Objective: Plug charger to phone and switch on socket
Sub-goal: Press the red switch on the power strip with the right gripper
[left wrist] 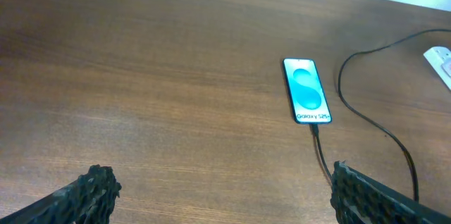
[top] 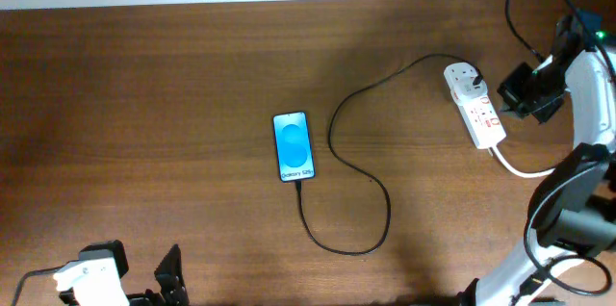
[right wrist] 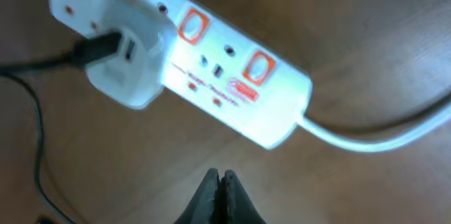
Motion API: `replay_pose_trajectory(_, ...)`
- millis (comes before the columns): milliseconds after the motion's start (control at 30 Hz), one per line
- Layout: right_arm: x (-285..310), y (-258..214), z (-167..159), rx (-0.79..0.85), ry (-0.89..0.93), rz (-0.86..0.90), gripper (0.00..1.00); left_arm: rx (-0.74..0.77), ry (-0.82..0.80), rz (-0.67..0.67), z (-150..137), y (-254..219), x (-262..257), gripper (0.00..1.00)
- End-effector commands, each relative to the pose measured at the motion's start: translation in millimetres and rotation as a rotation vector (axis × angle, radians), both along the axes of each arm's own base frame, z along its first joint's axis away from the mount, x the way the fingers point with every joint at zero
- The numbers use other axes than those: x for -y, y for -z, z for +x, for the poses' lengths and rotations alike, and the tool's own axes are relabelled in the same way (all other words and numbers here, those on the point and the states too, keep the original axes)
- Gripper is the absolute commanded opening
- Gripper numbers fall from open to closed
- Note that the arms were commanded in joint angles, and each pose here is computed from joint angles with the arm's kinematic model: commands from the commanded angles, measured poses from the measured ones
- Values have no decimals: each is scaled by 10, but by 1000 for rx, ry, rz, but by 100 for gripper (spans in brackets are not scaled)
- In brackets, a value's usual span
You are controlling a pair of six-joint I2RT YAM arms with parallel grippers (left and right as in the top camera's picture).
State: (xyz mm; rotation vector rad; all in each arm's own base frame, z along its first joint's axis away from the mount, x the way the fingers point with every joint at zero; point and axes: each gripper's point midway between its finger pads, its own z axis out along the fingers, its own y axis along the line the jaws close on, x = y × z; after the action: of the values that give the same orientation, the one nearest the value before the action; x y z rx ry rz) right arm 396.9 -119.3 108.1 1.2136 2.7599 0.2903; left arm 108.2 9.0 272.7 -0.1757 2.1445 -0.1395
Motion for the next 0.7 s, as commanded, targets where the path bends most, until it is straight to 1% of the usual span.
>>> replay_pose_trajectory(0, -3, 24, 207, 54, 1, 26, 4, 9, -1, 5, 1, -12, -11, 99)
replay_pose_trajectory(133, 22, 78, 479, 74, 8, 46, 4, 16, -1, 2, 10, -27, -7, 99)
replay_pose_trajectory(200, 3, 158, 543, 66, -2, 42, 4, 19, -1, 1, 14, -33, -5, 99)
replay_pose_trajectory(367, 14, 544, 587, 12, 8, 57, 4, 19, -1, 1, 14, -33, -5, 99)
replay_pose_trajectory(667, -38, 891, 673, -14, -6, 59, 4, 19, -2, 1, 15, -34, -5, 99)
